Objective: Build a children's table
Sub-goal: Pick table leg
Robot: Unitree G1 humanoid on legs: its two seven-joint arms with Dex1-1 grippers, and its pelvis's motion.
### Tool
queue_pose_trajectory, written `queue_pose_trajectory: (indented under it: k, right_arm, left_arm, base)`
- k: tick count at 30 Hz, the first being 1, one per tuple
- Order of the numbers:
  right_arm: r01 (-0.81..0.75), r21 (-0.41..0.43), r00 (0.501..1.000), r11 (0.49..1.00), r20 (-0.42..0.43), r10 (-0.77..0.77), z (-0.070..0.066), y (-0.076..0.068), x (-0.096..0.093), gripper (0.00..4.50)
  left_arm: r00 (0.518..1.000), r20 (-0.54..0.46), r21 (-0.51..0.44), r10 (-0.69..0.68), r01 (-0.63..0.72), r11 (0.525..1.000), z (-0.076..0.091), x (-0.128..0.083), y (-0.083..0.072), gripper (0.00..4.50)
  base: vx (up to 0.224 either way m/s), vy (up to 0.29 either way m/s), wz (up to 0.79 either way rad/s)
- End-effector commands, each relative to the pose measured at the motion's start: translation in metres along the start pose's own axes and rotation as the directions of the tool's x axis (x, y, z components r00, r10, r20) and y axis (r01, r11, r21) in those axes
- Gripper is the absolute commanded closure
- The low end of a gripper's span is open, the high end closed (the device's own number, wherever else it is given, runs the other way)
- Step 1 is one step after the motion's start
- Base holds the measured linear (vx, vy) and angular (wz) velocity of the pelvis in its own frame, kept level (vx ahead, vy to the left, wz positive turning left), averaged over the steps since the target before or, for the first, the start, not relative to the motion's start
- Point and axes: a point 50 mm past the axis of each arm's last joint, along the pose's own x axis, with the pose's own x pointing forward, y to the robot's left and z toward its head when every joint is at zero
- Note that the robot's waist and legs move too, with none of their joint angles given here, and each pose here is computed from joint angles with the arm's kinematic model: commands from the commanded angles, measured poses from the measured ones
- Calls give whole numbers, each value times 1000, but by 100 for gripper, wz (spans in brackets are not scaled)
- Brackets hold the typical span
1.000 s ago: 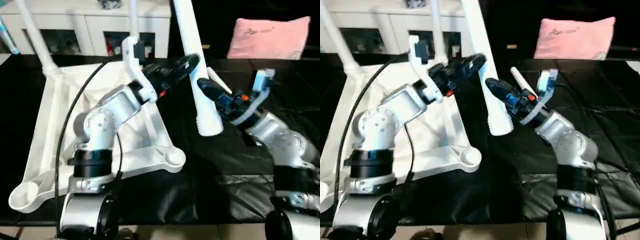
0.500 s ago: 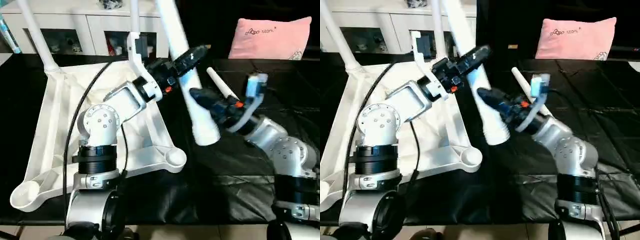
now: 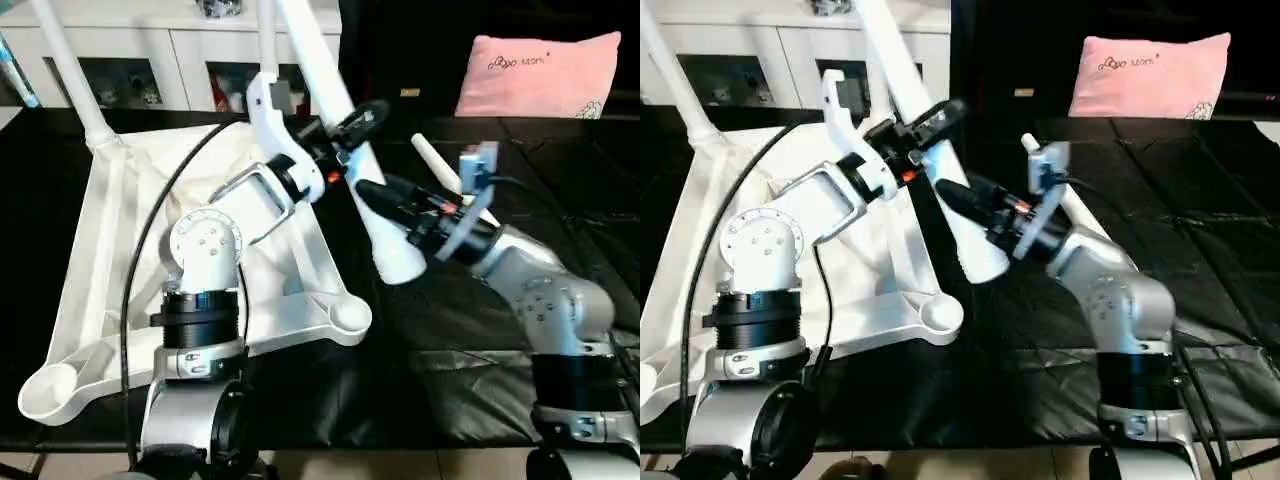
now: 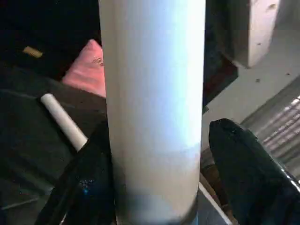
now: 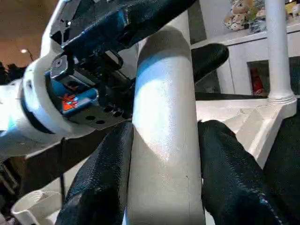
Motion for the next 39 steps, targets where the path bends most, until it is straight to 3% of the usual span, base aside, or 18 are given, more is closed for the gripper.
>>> queue_pose_trajectory:
  k: [1, 13, 19, 21, 22, 23, 27, 28, 31, 36, 37, 39]
  right_arm:
    - [24, -43, 1000, 999, -10, -24, 0, 1, 2, 270]
    - [54, -90, 998, 995, -28, -56, -5, 2, 8, 270]
    - [60, -90, 996, 994, -60, -66, -6, 0, 9, 270]
    - [59, -81, 996, 995, -67, -65, -7, 0, 9, 270]
    - [56, -75, 996, 996, -70, -61, -7, 0, 9, 214]
    - [56, -75, 996, 996, -70, -61, -7, 0, 9, 200]
    - [64, -69, 995, 996, -75, -69, -6, -2, 10, 165]
    - [65, -73, 995, 995, -75, -70, -4, -3, 9, 158]
    - [64, -81, 994, 995, -82, -71, 2, -4, 8, 137]
    - [32, -118, 987, 993, -156, -50, 10, -7, 3, 95]
    - [-6, -113, 977, 994, -211, -18, 14, -8, 0, 85]
    - [-45, -107, 966, 993, -259, 15, 16, -7, -3, 79]
  left_arm:
    - [1000, -8, 14, -21, 21, 1000, 3, 6, -12, 175]
    - [1000, -16, 7, 25, -25, 1000, 1, 6, -9, 263]
    - [999, 7, 35, 39, -39, 999, 9, 6, -7, 264]
    - [999, 7, 98, 51, -52, 994, 12, 6, -6, 265]
    - [998, 9, 118, 54, -55, 991, 14, 5, -5, 265]
    - [998, 9, 118, 54, -55, 991, 14, 5, -5, 265]
    - [999, 7, 163, 54, -54, 985, 18, 5, -4, 266]
    - [998, -4, 243, 60, -57, 968, 22, 4, -2, 266]
    - [999, -18, 306, 45, -38, 951, 26, 4, -1, 266]
    - [996, -89, 413, -32, 66, 908, 29, 4, -9, 266]
    - [988, -139, 461, -68, 125, 879, 27, 3, -13, 266]
    - [981, -172, 477, -91, 164, 863, 26, 3, -17, 266]
  base:
    - [0, 0, 0]
    - [0, 0, 0]
    - [0, 0, 0]
    - [0, 0, 0]
    - [0, 0, 0]
    - [0, 0, 0]
    - [0, 0, 0]
    - [0, 0, 0]
    - [0, 0, 0]
    - [0, 0, 0]
    - [0, 0, 0]
    - [0, 0, 0]
